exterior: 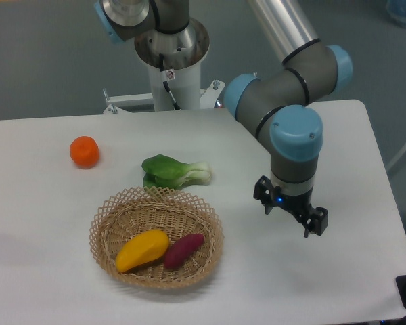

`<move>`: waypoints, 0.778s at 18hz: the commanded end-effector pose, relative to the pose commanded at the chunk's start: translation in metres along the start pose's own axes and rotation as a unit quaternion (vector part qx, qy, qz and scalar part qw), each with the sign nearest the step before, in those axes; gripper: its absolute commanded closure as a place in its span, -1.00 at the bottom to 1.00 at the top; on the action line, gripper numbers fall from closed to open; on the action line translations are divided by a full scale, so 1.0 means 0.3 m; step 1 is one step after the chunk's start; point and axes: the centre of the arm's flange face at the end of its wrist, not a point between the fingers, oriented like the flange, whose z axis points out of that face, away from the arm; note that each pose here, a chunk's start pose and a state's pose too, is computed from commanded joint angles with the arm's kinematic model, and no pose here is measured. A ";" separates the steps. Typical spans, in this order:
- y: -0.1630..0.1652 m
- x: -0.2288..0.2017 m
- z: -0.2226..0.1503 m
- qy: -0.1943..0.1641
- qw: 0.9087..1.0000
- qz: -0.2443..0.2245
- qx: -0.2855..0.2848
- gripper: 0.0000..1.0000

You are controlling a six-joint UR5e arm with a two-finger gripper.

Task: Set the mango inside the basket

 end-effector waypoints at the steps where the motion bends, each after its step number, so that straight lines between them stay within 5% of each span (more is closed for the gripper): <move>1: 0.009 -0.008 -0.013 0.007 1.000 0.007 0.002 -1.00; 14: 0.093 -0.068 -0.016 0.023 0.999 0.030 -0.006 -1.00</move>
